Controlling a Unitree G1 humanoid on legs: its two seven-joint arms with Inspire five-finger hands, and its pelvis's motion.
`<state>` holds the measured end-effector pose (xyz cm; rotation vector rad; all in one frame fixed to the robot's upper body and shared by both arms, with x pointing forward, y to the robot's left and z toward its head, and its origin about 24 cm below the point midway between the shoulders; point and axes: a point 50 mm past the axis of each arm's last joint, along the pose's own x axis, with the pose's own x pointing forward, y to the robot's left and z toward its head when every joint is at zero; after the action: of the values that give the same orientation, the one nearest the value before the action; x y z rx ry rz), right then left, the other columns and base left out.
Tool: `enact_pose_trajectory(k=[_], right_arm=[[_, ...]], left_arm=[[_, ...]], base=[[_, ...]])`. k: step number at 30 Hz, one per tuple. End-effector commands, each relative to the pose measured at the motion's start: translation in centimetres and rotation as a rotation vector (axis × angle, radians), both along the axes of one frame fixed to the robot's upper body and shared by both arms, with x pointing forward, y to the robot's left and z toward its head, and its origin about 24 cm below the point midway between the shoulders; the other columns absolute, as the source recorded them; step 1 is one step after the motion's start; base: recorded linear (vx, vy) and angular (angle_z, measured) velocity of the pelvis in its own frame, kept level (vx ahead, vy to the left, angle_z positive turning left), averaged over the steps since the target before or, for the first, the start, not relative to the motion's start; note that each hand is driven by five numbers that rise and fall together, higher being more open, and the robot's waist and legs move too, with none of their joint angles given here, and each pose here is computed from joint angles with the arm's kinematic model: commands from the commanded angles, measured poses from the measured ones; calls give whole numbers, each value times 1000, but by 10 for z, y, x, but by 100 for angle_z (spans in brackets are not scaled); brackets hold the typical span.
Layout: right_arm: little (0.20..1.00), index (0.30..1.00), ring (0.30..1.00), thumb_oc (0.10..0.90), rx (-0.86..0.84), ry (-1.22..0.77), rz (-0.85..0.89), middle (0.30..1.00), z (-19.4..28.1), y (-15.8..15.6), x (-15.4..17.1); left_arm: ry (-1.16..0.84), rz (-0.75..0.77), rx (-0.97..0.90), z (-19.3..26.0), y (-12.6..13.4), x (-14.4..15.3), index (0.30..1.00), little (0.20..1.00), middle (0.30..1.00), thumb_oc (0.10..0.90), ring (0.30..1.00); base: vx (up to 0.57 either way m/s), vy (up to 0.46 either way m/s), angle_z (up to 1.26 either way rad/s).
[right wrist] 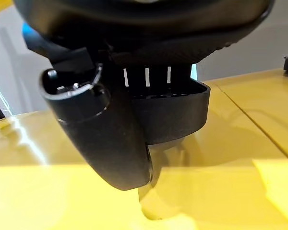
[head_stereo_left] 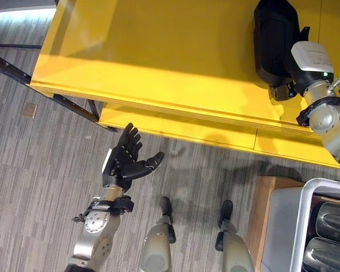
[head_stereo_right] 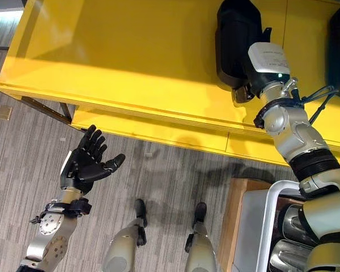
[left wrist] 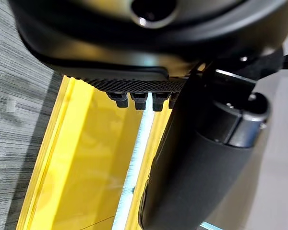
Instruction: Move parts from the plastic box to the shelf.
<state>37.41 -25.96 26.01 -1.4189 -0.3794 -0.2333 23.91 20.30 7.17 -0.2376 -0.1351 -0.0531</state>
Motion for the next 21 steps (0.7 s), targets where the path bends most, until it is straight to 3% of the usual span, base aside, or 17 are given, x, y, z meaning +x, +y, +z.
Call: enact_pose_trajectory(k=[1,10,11,13,21], right_arm=[[300,300,300,400,36,-256,34,300,71,10,-6],[300,300,300,400,22,-250,16,300,72,9,-4],[627,627,627,633,21,-248,17,627,72,9,-4],[1000,1000,1000,900,31,-233,16,1000,68,9,-3],[1000,1000,1000,900,24,-200,17,1000,63,9,-1]], left_arm=[[-260,-70,-14,49,-6,-9,1000,1000,1000,900,1000],[-265,-66,-21,51,-6,-8,1000,1000,1000,900,1000],[-266,-63,-20,51,-5,-7,1000,1000,1000,900,1000],[-268,-56,-15,51,-4,-7,1000,1000,1000,900,1000],[-272,-47,-12,52,-4,-6,1000,1000,1000,900,1000]], base=[[0,0,0],[-2,6,3],[0,0,0],[0,0,0],[0,0,0]])
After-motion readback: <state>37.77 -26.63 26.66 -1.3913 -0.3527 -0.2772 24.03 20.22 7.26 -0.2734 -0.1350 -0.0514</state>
